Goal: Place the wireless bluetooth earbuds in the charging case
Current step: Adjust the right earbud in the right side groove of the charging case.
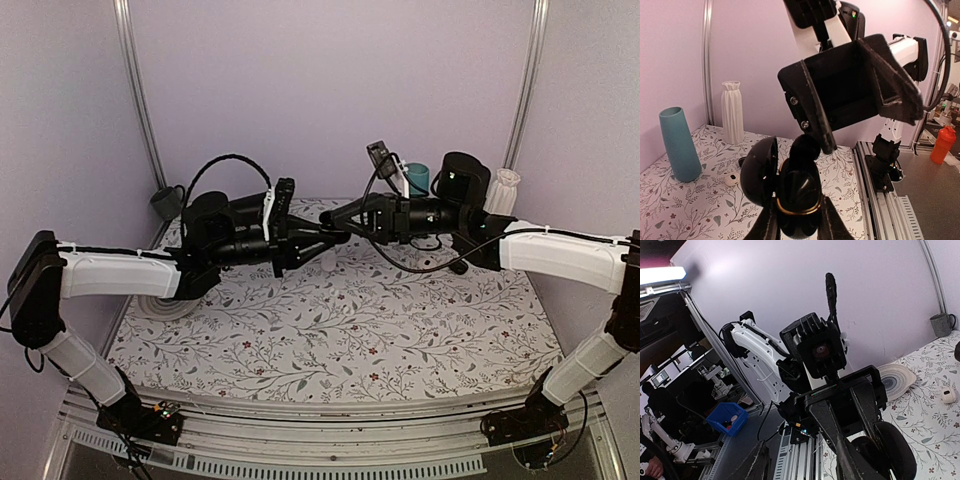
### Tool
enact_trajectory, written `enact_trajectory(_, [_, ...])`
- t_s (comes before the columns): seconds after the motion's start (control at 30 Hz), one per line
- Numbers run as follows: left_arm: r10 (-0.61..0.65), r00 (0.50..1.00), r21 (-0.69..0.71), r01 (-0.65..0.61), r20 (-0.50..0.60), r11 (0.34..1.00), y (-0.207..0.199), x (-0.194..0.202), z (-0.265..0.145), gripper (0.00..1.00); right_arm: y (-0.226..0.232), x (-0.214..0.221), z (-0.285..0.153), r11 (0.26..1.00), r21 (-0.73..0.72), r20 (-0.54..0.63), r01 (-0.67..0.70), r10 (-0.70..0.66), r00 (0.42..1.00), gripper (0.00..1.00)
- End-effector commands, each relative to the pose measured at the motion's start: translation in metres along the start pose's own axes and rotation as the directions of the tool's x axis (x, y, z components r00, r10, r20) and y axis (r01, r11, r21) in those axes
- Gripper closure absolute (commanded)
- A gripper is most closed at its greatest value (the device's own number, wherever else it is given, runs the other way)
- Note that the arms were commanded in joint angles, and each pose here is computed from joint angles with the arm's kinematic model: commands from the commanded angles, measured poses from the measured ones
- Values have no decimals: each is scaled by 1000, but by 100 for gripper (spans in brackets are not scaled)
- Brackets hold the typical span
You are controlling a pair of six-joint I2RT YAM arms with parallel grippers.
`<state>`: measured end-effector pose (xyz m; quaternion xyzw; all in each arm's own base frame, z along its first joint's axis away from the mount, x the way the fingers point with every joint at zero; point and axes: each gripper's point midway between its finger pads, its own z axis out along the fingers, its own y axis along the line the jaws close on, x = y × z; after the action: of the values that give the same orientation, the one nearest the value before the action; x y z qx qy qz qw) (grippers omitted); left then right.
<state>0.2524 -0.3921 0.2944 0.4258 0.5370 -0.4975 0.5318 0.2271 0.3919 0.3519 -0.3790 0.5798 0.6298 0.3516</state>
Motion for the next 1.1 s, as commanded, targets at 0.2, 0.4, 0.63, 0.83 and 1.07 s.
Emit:
enact_trajectory(0.2, [47,998,68,-49,30,997,-20,-11,10,100,-4,-2,14,1000,-1,-14,-14,14,1000,55])
enact_trajectory(0.4, [41,998,59,-43,42,997,-18,-13,10,100,4,-13,12,1000,3,8,16,-16,1000,55])
enact_trajectory(0.63, [43,998,35,-45,43,998,-14,-13,8,100,18,-18,-2,995,43,6,88,-88,996,54])
enact_trajectory(0.83, [44,998,34,-46,46,998,-15,-15,7,100,13,-6,-18,990,100,-13,101,-100,995,56])
enact_trajectory(1.07, [45,998,35,-47,44,998,-17,-16,5,100,2,10,-33,978,178,-58,107,-98,993,73])
